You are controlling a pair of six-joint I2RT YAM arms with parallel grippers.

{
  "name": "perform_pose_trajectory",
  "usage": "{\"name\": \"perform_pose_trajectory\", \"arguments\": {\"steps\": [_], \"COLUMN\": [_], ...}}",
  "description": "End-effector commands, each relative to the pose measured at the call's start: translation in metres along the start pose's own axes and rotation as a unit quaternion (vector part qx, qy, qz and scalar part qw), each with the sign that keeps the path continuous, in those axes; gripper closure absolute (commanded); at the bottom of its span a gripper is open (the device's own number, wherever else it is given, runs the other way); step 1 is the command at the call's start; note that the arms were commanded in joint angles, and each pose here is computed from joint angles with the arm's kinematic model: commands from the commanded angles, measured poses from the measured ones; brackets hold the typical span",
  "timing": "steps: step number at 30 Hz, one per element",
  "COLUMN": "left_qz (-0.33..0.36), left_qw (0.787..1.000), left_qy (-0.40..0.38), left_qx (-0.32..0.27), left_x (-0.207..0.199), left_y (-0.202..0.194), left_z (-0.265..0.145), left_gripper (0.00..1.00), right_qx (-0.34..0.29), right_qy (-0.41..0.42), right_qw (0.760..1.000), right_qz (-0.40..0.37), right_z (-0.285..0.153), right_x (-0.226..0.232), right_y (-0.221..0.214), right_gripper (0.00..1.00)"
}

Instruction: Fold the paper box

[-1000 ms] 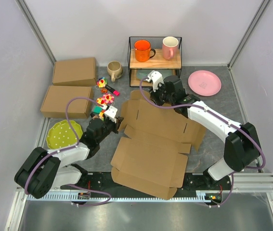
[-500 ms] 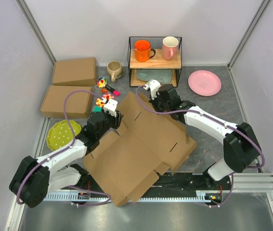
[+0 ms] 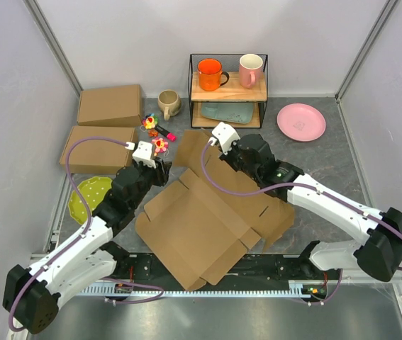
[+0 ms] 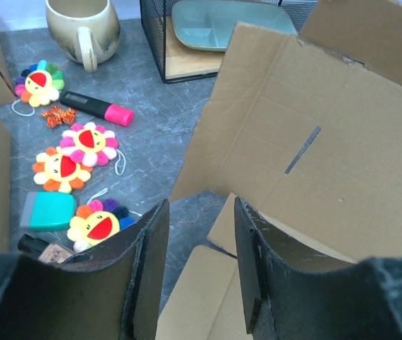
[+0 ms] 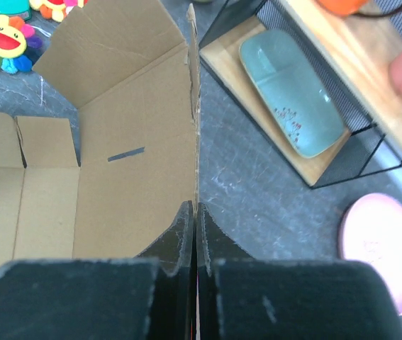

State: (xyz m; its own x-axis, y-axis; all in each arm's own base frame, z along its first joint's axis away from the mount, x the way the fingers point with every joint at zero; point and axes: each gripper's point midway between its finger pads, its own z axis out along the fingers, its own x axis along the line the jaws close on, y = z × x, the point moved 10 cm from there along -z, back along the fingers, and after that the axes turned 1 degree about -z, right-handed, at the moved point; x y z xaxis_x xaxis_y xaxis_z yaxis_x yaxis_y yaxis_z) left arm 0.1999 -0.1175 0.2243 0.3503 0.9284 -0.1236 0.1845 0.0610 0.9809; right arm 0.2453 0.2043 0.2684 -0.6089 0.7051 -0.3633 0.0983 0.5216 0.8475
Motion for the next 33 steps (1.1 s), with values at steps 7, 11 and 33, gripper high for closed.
{"name": "perform_pose_trajectory", "arguments": {"steps": [7,11,33], "left_qz": [-0.067,-0.069,0.19], "left_qw": [0.996,0.992,0.946], "left_qy": [-0.033,-0.056,-0.24], "left_qx": [-0.045,-0.093,-0.108], "left_x": [-0.016,-0.02,-0.034], "left_y": [0.026,0.041,0.042], "left_z": [0.02,0.021,0.053], "left_gripper": [0.49,0.44,0.3], "right_qx": [-0.041,-0.026,0.008], "right_qy": [0.028,0.04,0.048], "right_qw": [0.992,0.991,0.996], "right_qz": [-0.119,-0.125,-0.072], "right_z": [-0.02,-0.028,-0.026], "right_x": [0.007,0.013,0.016], "right_y": [0.019,0.001,0.006], "right_gripper": [1.0,1.0,1.0]}}
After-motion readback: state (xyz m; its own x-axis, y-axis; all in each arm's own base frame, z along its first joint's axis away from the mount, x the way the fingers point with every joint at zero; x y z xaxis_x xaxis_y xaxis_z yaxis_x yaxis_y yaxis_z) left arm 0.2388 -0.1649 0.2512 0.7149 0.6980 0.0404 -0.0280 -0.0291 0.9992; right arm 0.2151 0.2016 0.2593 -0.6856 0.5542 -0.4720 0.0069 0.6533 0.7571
